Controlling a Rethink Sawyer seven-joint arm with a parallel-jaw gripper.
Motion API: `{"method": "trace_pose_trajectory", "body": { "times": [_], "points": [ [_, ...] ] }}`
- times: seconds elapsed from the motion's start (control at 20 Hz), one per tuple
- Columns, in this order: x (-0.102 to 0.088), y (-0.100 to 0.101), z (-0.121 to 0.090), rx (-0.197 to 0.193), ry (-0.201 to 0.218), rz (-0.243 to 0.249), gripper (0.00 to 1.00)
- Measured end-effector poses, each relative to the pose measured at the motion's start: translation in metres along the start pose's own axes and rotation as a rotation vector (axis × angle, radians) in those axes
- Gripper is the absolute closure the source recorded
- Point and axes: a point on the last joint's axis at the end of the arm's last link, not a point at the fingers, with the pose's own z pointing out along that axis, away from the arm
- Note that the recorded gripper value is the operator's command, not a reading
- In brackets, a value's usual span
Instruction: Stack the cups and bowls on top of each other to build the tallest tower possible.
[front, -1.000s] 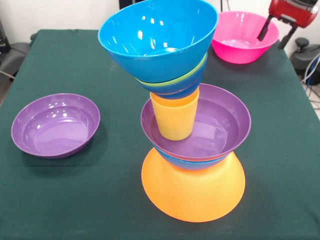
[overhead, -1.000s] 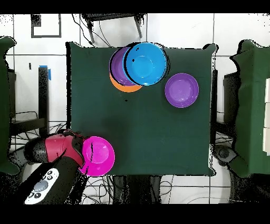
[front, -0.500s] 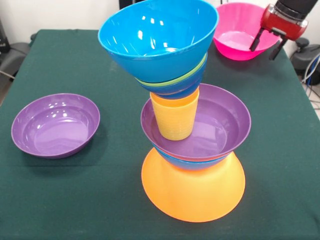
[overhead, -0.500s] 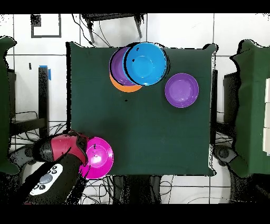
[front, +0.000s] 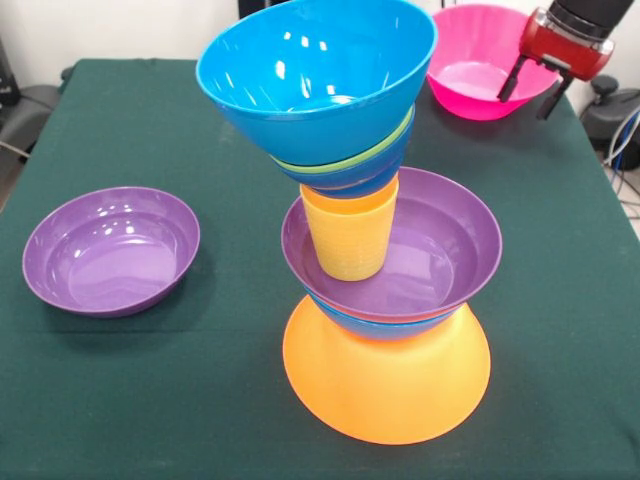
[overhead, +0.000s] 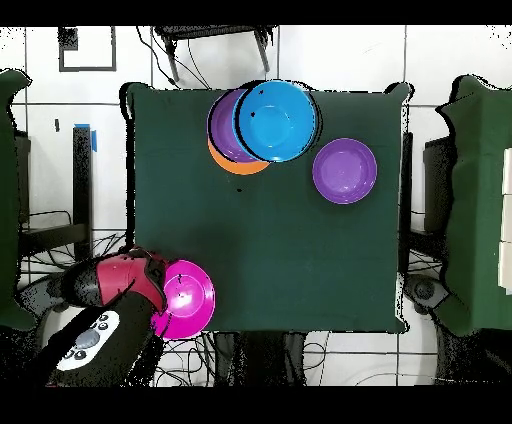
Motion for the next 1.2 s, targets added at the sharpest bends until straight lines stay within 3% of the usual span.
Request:
{"method": "trace_pose_trajectory", "body": {
  "times": [0.6, 1.2],
  "points": [
    [0.012, -0.002, -0.019, 0.005, 0.037, -0.002, 0.00],
    [0.016, -0.007, -0.033, -0.002, 0.078, 0.053, 0.00]
  ]
}}
